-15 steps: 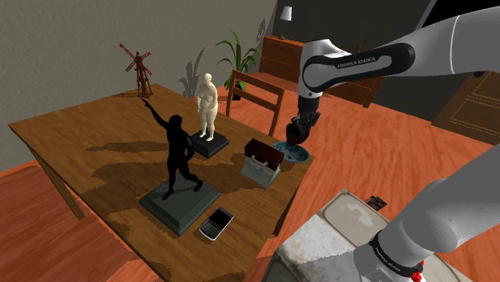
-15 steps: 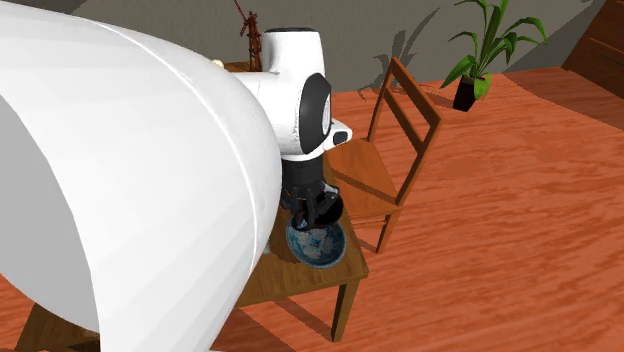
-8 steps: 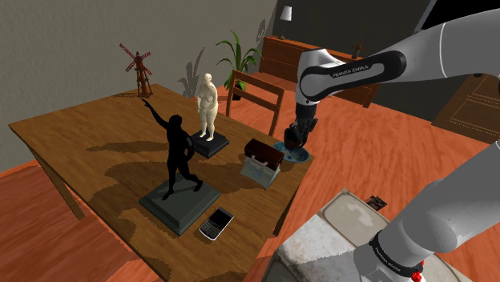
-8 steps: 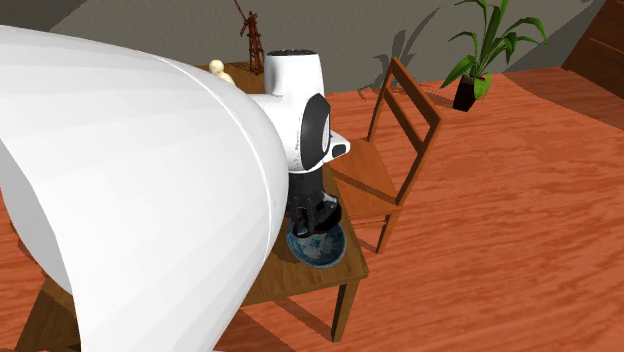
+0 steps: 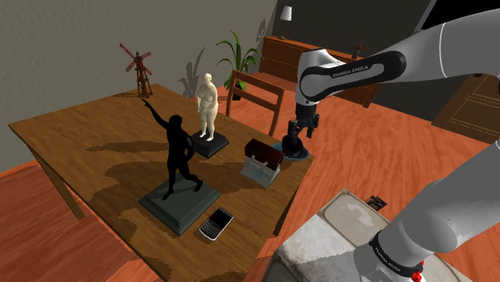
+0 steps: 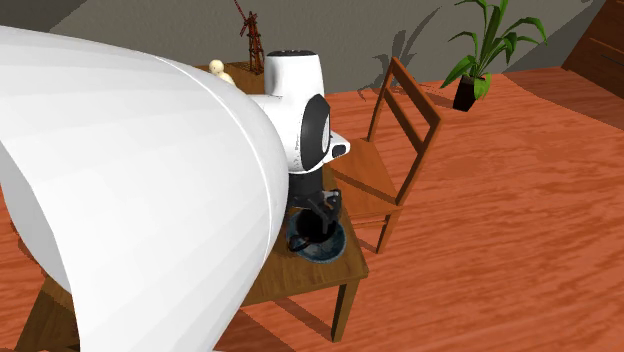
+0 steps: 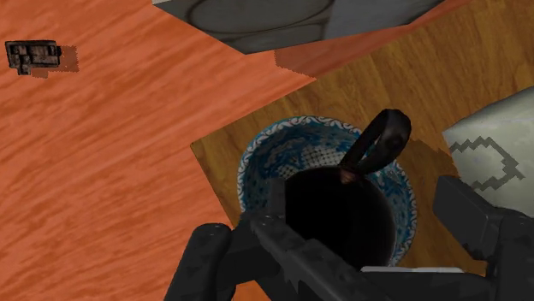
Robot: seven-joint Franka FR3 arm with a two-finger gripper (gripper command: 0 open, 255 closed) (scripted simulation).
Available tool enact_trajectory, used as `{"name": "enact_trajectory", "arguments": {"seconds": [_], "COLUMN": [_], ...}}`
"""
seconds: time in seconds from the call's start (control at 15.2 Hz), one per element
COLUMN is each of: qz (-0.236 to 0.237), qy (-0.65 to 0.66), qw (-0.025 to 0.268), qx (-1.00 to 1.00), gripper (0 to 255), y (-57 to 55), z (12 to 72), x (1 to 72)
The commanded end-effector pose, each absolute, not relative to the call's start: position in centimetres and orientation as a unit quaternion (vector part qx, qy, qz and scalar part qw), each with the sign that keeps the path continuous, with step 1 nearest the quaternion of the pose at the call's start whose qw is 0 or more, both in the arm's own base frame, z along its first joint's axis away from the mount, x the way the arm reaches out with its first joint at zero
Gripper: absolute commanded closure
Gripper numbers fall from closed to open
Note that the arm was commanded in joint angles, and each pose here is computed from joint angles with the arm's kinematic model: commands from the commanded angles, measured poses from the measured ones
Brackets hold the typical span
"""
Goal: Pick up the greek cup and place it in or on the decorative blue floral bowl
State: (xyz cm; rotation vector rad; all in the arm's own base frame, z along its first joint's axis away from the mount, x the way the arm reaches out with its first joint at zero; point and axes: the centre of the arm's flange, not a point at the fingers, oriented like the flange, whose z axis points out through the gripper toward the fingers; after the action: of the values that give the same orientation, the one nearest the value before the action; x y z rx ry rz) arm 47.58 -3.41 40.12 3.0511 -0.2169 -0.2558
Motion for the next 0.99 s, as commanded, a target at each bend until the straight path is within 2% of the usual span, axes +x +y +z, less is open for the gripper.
{"name": "enact_trajectory", "arguments": {"seconds": [0.0,0.13,0.4,0.92], "qz": [-0.083,-0.083,-0.083,-0.083], "qy": [-0.071,-0.071,-0.071,-0.071], "qw": [0.036,0.036,0.036,0.036], "qx": [0.993,0.993,0.993,0.993], "gripper": [0,0,0,0], "y": [-3.4,-3.4,-3.1,-3.1], "z": [40.1,40.1,45.0,45.0], "x": [47.6,47.6,48.4,48.4]}}
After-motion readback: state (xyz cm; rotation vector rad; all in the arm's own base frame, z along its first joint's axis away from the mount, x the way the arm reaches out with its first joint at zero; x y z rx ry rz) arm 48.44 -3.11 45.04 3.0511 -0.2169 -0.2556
